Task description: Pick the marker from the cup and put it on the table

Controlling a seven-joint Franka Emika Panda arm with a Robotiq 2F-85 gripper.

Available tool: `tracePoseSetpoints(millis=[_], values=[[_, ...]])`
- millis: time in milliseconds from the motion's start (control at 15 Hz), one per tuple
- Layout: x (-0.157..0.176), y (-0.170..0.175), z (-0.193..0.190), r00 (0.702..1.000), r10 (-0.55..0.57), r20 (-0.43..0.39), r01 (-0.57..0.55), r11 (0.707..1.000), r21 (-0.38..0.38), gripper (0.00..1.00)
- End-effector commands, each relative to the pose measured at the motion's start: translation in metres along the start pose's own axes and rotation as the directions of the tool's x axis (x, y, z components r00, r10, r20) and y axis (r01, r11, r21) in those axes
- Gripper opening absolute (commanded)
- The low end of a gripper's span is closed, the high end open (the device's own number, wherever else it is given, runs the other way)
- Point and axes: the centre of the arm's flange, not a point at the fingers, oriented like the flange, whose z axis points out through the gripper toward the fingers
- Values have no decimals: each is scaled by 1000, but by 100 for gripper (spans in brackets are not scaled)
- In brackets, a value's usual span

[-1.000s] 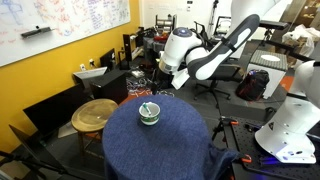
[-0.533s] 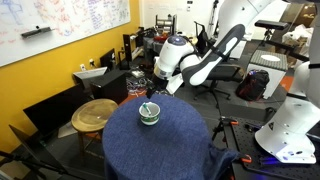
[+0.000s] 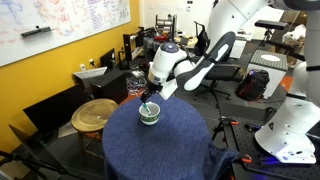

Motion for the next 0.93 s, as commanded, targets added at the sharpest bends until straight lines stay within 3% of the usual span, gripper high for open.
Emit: tracePoseSetpoints(millis=[0, 200, 867], values=[[7, -12, 23, 1000, 10, -2, -10, 1000, 2, 100], [1, -14, 39, 1000, 11, 25, -11, 1000, 3, 100], [-5, -24, 64, 998, 18, 60, -18, 1000, -3, 84]])
